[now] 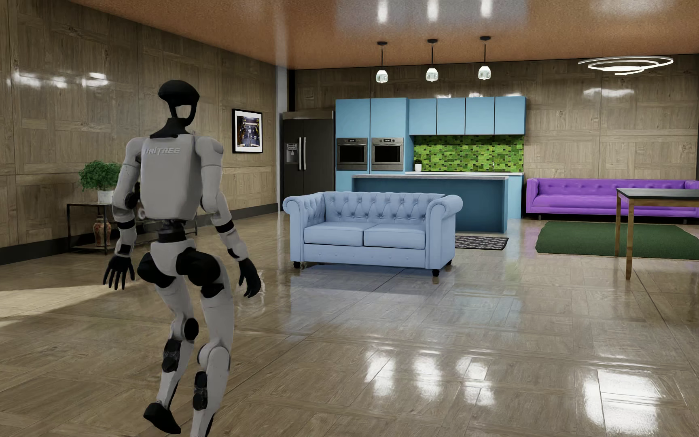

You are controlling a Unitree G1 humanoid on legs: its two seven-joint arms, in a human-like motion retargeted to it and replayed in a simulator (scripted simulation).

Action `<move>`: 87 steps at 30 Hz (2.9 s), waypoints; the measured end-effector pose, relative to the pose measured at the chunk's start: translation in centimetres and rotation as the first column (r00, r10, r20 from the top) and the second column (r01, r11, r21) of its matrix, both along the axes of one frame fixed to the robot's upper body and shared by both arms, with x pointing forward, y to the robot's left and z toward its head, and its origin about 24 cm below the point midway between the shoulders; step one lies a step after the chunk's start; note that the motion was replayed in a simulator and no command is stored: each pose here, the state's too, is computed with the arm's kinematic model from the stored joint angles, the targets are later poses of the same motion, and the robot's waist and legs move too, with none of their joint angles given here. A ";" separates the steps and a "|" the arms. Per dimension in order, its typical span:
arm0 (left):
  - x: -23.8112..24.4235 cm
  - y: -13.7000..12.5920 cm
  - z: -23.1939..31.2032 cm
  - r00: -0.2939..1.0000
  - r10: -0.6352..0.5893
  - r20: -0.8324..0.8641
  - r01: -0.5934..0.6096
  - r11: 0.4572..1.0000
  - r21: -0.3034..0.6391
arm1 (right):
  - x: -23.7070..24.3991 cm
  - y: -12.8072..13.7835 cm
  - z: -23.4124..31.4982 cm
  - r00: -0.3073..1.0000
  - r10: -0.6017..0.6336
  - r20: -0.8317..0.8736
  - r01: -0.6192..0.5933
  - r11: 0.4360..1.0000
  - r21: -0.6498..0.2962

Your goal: Approach the light cyan sofa

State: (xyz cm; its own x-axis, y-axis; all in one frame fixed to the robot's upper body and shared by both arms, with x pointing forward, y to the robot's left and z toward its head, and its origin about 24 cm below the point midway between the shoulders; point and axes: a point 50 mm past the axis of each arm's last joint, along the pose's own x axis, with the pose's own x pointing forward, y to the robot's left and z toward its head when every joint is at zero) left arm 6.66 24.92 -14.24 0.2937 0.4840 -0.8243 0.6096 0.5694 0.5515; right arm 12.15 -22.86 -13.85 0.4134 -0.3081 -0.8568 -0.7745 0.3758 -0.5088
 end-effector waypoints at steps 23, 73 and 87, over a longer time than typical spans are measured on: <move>20.4 -15.4 10.7 0.420 -0.646 0.637 0.728 0.660 0.188 | -5.0 2.8 0.7 0.950 -0.285 0.125 0.262 0.949 0.174; 9.5 -19.6 31.0 -0.127 0.463 0.877 0.967 0.256 0.005 | 5.6 4.9 2.6 0.952 -0.042 0.304 -0.019 0.980 0.196; 10.0 -21.3 36.1 -0.432 0.499 0.751 0.883 0.401 0.242 | -1.8 3.2 0.6 0.976 -0.182 0.119 0.160 0.972 0.171</move>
State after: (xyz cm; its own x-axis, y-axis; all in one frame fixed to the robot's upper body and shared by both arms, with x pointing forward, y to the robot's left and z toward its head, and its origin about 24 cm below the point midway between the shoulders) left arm 16.63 3.60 21.86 0.4491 -0.2927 0.8442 0.1401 0.9562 0.2570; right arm 10.39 -19.68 -13.22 0.4800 -0.2483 -0.8414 -0.6210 0.5813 -0.5258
